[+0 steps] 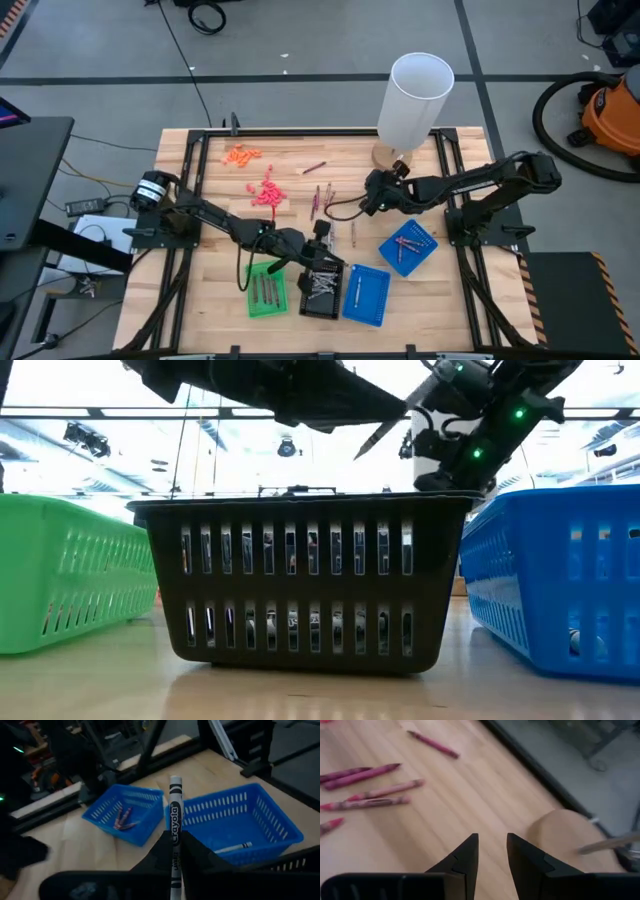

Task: Sort crayons
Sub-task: Put the white crayon into the left blue basket

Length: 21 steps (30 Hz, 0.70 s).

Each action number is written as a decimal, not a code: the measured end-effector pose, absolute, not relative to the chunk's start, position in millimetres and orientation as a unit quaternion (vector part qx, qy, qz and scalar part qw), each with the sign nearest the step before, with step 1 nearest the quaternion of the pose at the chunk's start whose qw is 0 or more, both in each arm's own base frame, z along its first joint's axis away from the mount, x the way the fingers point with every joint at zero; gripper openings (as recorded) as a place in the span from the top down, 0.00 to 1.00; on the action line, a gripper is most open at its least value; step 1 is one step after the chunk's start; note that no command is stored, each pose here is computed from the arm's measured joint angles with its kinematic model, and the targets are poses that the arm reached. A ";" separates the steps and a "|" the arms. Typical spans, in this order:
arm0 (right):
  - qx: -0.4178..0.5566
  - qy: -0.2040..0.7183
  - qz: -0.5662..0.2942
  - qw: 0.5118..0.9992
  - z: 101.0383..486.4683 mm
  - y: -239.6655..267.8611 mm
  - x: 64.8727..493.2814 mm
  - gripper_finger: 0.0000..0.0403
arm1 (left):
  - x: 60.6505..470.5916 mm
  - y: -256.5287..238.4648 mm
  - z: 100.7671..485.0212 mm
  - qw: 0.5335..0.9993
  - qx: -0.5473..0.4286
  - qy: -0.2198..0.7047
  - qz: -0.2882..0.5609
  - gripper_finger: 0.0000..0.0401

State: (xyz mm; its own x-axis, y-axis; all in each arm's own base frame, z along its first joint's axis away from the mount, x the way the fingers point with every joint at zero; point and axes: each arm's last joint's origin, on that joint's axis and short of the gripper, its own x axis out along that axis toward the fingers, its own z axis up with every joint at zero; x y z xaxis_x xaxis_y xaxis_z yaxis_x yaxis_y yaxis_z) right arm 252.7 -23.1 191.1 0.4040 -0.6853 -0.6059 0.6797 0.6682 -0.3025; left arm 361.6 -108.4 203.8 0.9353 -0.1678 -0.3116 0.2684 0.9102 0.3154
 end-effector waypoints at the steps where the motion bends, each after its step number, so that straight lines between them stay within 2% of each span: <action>1: -0.008 0.360 -0.414 0.836 193.2 -23.3 251.1 0.73 | 363.4 -109.9 200.0 0.966 0.180 0.143 -0.115 0.96; 10: 0.003 0.347 -0.448 0.824 202.5 -24.0 238.6 0.73 | 395.5 -121.5 183.3 0.960 0.197 0.151 -0.133 0.96; 21: 0.010 0.353 -0.469 0.809 200.5 -24.4 233.0 0.73 | 422.3 -132.1 182.9 0.929 0.273 0.099 -0.228 0.96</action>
